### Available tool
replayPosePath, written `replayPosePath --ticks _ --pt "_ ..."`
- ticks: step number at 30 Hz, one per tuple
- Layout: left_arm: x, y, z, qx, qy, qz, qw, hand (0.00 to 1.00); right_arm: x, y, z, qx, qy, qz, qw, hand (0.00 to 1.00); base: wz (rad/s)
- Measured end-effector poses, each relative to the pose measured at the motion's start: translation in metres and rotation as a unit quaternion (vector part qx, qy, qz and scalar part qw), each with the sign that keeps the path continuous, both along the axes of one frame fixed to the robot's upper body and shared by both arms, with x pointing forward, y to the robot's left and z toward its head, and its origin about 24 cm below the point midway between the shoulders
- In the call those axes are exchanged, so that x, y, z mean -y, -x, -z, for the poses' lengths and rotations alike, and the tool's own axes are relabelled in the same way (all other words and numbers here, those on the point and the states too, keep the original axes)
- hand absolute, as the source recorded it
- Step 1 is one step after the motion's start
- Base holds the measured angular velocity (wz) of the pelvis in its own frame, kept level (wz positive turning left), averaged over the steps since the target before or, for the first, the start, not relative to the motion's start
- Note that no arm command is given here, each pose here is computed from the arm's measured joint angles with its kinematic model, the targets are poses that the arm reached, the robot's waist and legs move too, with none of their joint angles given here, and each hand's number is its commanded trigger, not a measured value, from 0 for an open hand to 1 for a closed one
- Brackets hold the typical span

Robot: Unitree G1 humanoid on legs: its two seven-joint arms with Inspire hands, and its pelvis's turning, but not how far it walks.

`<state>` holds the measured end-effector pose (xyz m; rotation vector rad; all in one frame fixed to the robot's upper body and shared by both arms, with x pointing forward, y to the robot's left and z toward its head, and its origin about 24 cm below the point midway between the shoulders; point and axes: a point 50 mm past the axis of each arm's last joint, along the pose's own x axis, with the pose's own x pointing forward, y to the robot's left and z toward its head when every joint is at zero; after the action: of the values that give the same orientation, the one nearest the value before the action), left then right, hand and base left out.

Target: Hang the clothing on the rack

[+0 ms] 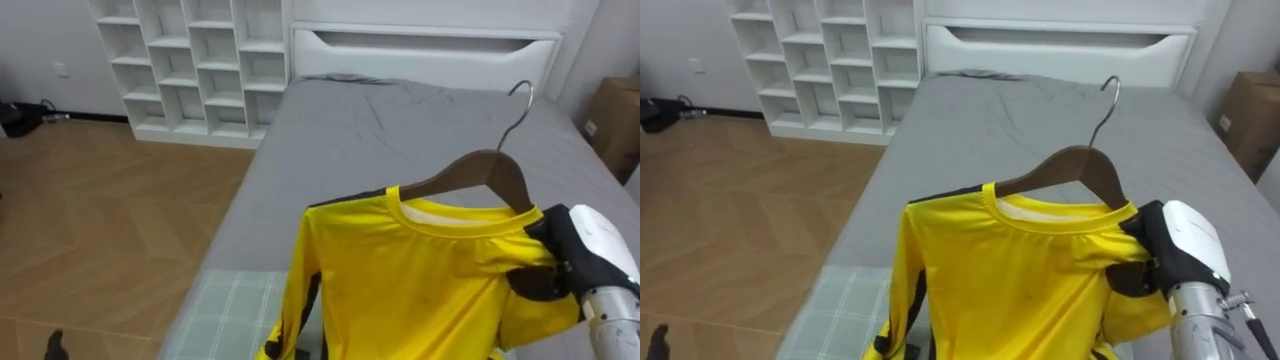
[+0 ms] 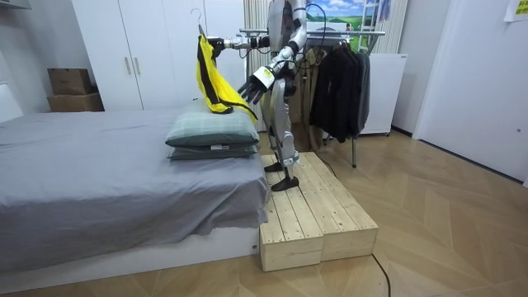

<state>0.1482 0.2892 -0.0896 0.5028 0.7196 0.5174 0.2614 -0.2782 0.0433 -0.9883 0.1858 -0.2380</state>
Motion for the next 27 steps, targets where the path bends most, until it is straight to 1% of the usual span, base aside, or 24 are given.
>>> replayPosePath --ticks 2,3,5,7,9,10,12,14,16,18,20,23,27 --pt "-0.003 0.023 0.016 -0.045 0.028 -0.027 0.998 0.00 0.005 0.002 -0.001 0.002 -0.006 0.007 1.000 1.00 -0.02" --pt "-0.003 0.028 0.020 -0.056 0.035 -0.032 0.997 0.00 0.006 0.002 -0.002 0.004 -0.008 0.008 1.000 1.00 0.00" --pt "-0.002 0.045 0.030 -0.089 0.060 -0.043 0.993 0.00 0.011 0.003 -0.004 0.017 -0.025 0.020 0.999 1.00 0.00" --pt "-0.001 0.059 0.036 -0.110 0.074 -0.046 0.990 0.00 0.014 0.004 -0.005 0.026 -0.041 0.029 0.998 1.00 0.00" --pt "0.000 0.073 0.043 -0.138 0.089 -0.051 0.985 0.00 0.016 0.005 -0.006 0.027 -0.041 0.037 0.998 1.00 0.00" --pt "0.001 0.076 0.044 -0.144 0.094 -0.053 0.984 0.00 0.016 0.005 -0.005 0.025 -0.040 0.038 0.998 1.00 0.00" --pt "0.003 0.091 0.050 -0.161 0.118 -0.075 0.977 0.00 0.017 0.005 -0.005 0.020 -0.036 0.040 0.998 1.00 0.00" --pt "0.006 0.109 0.058 -0.181 0.161 -0.115 0.963 0.00 0.017 0.005 -0.004 0.014 -0.032 0.044 0.998 1.00 0.00" --pt "0.009 0.122 0.062 -0.197 0.187 -0.139 0.952 0.00 0.017 0.008 -0.006 0.014 -0.030 0.050 0.998 1.00 0.00" --pt "0.014 0.147 0.067 -0.228 0.218 -0.168 0.934 0.00 0.015 0.013 -0.012 0.021 -0.016 0.048 0.999 1.00 0.00" --pt "0.017 0.160 0.069 -0.251 0.232 -0.174 0.924 0.00 0.010 0.014 -0.020 0.033 -0.003 0.035 0.999 1.00 0.00" --pt "0.021 0.172 0.071 -0.274 0.249 -0.178 0.912 0.00 0.005 0.014 -0.030 0.048 0.001 0.019 0.999 1.00 0.00" --pt "0.025 0.171 0.072 -0.276 0.268 -0.168 0.908 0.00 0.002 0.013 -0.034 0.051 0.000 0.009 0.999 1.00 0.00"
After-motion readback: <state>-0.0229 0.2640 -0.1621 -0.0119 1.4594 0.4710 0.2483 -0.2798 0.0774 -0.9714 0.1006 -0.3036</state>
